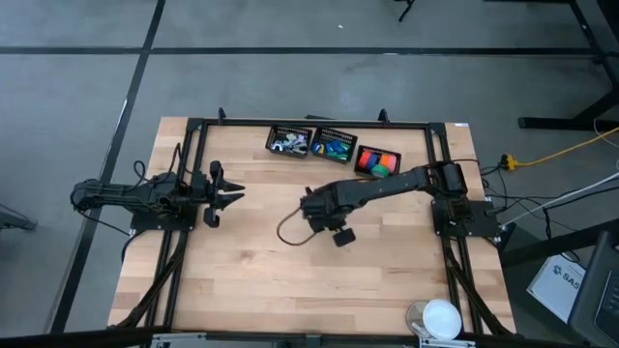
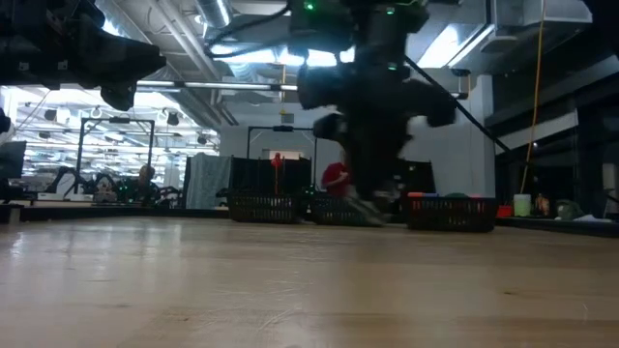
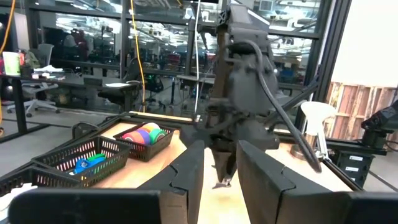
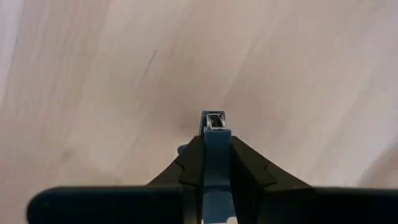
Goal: Pick and place Stapler, Stapler remover, tape
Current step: Put the black stapler remover into the left black bin
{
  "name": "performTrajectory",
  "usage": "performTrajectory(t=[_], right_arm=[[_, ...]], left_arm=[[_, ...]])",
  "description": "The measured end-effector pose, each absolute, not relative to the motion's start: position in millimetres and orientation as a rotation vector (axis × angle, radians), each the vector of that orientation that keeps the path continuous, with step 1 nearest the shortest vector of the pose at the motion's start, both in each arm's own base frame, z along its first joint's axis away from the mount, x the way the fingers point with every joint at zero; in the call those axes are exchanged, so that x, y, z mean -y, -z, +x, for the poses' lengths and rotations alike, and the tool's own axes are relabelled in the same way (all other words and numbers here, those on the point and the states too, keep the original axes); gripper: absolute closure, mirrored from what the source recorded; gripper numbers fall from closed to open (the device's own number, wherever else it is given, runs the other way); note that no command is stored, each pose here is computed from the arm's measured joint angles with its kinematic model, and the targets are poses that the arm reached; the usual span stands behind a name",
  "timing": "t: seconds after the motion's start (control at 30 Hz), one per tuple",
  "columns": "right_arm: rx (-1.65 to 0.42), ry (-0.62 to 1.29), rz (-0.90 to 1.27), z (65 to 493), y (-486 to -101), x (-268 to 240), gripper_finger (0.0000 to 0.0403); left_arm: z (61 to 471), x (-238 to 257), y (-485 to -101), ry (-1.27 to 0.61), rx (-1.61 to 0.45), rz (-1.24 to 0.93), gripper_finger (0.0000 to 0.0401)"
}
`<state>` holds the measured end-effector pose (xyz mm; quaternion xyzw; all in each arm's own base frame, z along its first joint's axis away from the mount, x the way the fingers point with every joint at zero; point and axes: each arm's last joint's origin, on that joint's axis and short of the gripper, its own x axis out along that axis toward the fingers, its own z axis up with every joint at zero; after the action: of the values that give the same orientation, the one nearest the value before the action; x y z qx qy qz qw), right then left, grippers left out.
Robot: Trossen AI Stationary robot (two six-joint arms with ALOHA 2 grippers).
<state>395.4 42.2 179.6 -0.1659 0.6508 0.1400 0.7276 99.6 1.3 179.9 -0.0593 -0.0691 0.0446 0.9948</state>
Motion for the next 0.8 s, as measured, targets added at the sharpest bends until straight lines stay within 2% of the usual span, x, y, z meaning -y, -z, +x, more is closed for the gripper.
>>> performTrajectory(t=[0.53,0.8], right_arm=[[-0.946,-0.212,-0.351,444.0,-205.2,4.0,0.0355],[-0.732,-0.1,-0.337,458.9,-219.8,39.4,0.0355]], left_arm=[[99.6,-1.3,-179.9,-0.089,0.138,-0.119,0.031],[99.6,-1.3,-179.9,-0.089,0.139,-0.119,0.031]])
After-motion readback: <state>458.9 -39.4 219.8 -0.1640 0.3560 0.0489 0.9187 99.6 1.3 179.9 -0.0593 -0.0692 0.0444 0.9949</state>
